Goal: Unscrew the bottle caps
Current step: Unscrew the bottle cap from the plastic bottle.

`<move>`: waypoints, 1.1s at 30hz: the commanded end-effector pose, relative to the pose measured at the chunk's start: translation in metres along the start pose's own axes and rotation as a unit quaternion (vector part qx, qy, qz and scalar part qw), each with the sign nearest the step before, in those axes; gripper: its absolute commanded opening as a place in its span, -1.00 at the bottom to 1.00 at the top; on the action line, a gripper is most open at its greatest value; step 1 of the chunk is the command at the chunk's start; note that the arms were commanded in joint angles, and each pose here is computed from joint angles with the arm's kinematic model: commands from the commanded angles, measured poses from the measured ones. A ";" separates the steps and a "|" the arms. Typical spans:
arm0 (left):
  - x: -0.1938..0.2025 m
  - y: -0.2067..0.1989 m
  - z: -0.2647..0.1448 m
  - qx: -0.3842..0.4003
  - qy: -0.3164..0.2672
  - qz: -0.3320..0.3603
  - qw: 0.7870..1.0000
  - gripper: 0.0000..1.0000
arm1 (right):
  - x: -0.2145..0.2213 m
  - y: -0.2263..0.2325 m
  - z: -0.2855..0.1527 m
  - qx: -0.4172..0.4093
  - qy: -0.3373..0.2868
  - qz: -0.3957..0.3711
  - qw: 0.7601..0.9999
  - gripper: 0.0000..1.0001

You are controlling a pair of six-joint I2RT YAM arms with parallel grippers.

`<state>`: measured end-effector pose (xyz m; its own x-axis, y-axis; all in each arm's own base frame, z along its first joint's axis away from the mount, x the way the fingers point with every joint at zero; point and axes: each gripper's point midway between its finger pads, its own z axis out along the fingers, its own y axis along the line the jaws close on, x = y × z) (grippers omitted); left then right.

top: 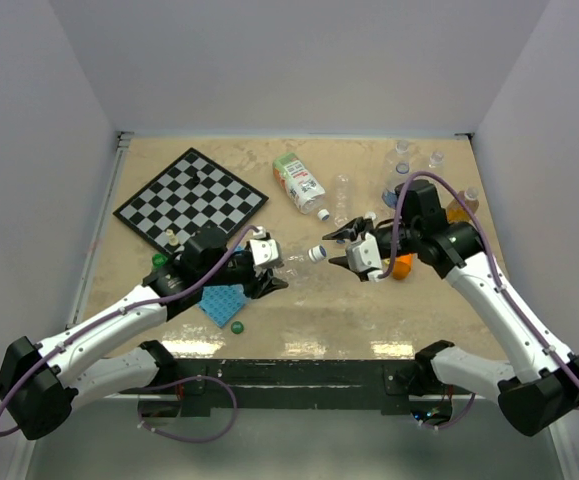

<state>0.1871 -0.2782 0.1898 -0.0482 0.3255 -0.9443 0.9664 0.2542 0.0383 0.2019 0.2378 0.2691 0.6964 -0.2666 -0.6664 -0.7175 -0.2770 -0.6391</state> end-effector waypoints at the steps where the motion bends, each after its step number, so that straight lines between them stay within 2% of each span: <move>1: -0.011 0.005 -0.004 -0.012 -0.014 -0.001 1.000 -0.96 | -0.013 -0.018 -0.014 0.051 -0.011 0.036 0.998 0.12; 5: -0.010 0.005 -0.004 -0.012 -0.013 -0.002 1.000 -0.96 | -0.016 -0.019 -0.018 0.061 -0.016 0.063 0.996 0.41; 8: -0.010 0.005 -0.004 -0.013 -0.012 -0.002 1.000 -0.96 | -0.017 -0.017 -0.021 0.065 -0.017 0.070 0.995 0.50; 16: -0.011 0.005 -0.004 -0.014 -0.014 -0.001 1.000 -0.96 | -0.020 -0.012 -0.036 0.083 0.006 0.101 0.991 0.54; 23: -0.011 0.005 -0.005 -0.014 -0.015 0.000 1.000 -0.96 | -0.022 -0.008 -0.049 0.104 0.041 0.174 0.978 0.54; 27: -0.011 0.005 -0.005 -0.013 -0.014 -0.001 1.000 -0.96 | -0.028 -0.014 -0.051 0.129 0.030 0.241 0.962 0.53; 29: -0.010 0.005 -0.004 -0.013 -0.013 -0.003 1.000 -0.96 | -0.030 -0.022 -0.050 0.152 0.013 0.298 0.942 0.53; 33: -0.010 0.007 -0.004 -0.017 -0.012 -0.001 1.000 -0.96 | -0.027 -0.037 -0.046 0.193 -0.014 0.434 0.880 0.50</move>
<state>0.1881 -0.2741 0.1847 -0.0725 0.3418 -0.9370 0.9621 0.2716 0.0246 0.1973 0.2066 0.3050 0.1651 -0.3452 -0.9239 -0.9569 0.1708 -0.2348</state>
